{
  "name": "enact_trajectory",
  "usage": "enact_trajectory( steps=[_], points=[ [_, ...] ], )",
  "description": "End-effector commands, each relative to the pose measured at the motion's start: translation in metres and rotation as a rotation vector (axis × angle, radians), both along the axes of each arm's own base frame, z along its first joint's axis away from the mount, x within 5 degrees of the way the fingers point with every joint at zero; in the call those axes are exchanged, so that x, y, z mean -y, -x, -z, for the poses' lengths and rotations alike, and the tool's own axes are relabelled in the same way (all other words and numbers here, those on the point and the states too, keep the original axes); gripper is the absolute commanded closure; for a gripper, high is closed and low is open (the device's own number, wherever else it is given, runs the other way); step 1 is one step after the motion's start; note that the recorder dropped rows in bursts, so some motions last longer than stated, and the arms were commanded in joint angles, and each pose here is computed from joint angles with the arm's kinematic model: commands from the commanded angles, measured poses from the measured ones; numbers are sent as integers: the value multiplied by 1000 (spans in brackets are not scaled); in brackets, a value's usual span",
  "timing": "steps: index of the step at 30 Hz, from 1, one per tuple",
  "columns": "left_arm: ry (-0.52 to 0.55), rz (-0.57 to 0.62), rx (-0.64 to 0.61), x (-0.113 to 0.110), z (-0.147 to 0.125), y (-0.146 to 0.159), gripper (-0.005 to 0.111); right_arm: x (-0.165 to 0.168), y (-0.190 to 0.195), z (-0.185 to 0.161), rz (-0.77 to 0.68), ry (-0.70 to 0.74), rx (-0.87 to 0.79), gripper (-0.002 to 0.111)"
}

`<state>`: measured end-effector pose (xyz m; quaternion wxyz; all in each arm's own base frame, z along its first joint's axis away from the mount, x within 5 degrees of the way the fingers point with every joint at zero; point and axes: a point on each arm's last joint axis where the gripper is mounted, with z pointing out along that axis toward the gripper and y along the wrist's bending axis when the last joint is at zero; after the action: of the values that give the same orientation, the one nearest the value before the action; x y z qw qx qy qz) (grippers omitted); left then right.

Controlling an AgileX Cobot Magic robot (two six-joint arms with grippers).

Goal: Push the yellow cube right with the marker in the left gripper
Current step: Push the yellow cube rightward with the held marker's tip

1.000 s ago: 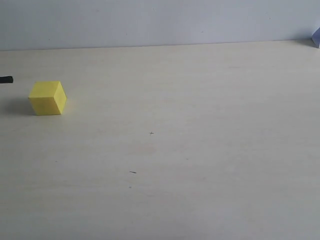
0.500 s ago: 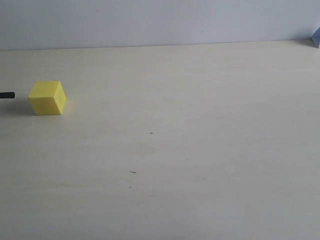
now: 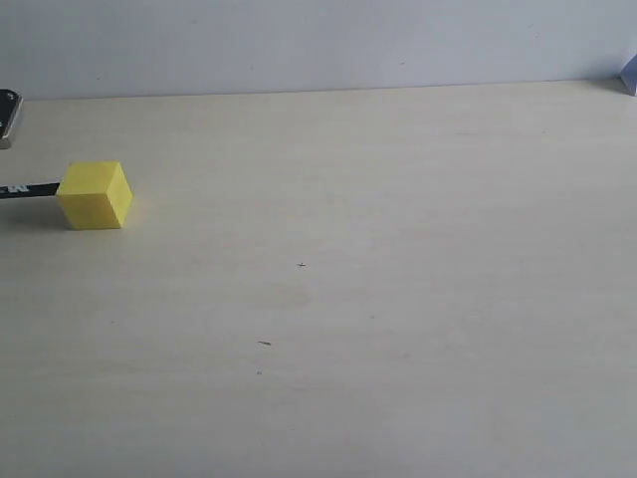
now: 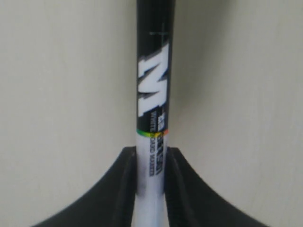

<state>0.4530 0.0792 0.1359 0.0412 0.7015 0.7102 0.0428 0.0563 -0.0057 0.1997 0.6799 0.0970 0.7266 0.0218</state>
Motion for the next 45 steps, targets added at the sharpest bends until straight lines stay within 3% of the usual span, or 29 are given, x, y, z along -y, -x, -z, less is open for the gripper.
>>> enact_trajectory(
  steps=[1,6,12,19,23,30,32,38,42,45],
  points=[
    [17,84,-16,43,-2,-5,107,0,0,0,3,4,11,108],
    [15,89,11,57,-8,-10,107,0,0,0,3,4,11,108],
    [-27,5,-65,33,-18,-5,107,0,0,0,3,4,11,108],
    [-67,13,-131,31,-19,0,107,0,0,0,3,4,11,108],
    [-59,47,-129,50,-19,-1,107,0,0,0,3,4,11,108],
    [-59,194,-121,119,-19,-1,107,0,0,0,3,4,11,108],
    [-75,208,-104,123,-19,-2,107,0,0,0,3,4,11,108],
    [-68,83,-118,105,-20,-2,107,0,0,0,3,4,11,108],
    [-59,-163,-109,97,-20,-3,107,0,0,0,3,4,11,108],
    [-58,-225,-106,98,-20,-3,107,0,0,0,3,4,11,108]
  ],
)
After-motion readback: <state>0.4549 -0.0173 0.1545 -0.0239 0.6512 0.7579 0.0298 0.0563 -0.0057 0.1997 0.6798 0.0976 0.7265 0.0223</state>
